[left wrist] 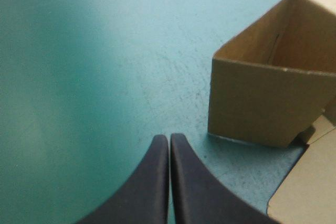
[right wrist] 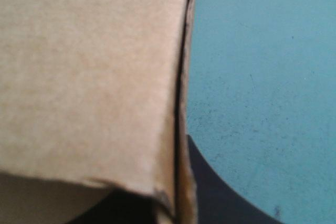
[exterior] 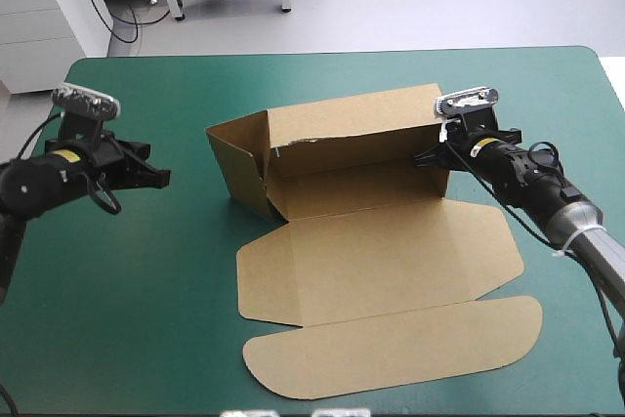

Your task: Fold the box

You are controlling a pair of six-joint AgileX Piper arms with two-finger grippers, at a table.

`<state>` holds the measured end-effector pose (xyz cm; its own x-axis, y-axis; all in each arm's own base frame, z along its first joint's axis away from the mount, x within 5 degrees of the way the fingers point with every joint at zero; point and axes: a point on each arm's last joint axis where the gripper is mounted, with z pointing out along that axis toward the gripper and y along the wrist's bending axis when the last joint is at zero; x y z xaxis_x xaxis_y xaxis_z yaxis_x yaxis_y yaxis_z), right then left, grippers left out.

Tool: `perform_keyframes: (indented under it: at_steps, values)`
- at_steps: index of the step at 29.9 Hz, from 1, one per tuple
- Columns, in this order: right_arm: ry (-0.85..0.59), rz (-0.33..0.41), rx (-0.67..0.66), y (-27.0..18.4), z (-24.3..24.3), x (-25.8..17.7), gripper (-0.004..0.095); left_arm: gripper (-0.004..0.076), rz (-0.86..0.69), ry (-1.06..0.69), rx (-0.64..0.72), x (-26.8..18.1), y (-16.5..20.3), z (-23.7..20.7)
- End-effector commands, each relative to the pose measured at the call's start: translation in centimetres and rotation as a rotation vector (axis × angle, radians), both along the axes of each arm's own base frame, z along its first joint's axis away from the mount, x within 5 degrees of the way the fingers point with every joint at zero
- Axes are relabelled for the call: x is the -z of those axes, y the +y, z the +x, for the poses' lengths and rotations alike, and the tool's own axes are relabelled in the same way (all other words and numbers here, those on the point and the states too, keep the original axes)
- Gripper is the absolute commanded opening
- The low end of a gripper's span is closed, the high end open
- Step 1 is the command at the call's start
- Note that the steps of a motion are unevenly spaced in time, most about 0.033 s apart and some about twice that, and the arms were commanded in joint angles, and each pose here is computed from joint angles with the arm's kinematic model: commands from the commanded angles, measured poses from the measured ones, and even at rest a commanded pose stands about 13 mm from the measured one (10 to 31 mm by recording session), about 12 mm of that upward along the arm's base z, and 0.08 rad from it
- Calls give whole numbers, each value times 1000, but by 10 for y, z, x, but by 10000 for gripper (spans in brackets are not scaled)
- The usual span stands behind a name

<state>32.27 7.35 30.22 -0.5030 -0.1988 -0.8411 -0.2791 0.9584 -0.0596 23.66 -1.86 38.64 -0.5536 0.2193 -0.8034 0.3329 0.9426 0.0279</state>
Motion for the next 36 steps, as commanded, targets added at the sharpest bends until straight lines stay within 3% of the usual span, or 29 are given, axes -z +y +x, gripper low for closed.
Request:
perform_keyframes:
  at_steps: [1, 9, 21, 30, 36]
  values:
    - [-148, 32, 13, -2, 0, -30, -22, -8, -21, -171, -79, -2, 4, -19]
    - [-78, 9, -7, -1, -4, -37, -21, -8, 30, -228, -133, 27, 10, -35]
    - [169, -16, -55, 1, -18, -77, -22, -8, 50, -199, -178, 30, 14, -36]
    - [290, 4, -30, 7, 7, -41, -21, -8, 43, -197, -179, 30, 14, -36]
    - [244, 21, -15, 13, 36, -17, -19, -8, 44, -194, -178, 31, 14, -36]
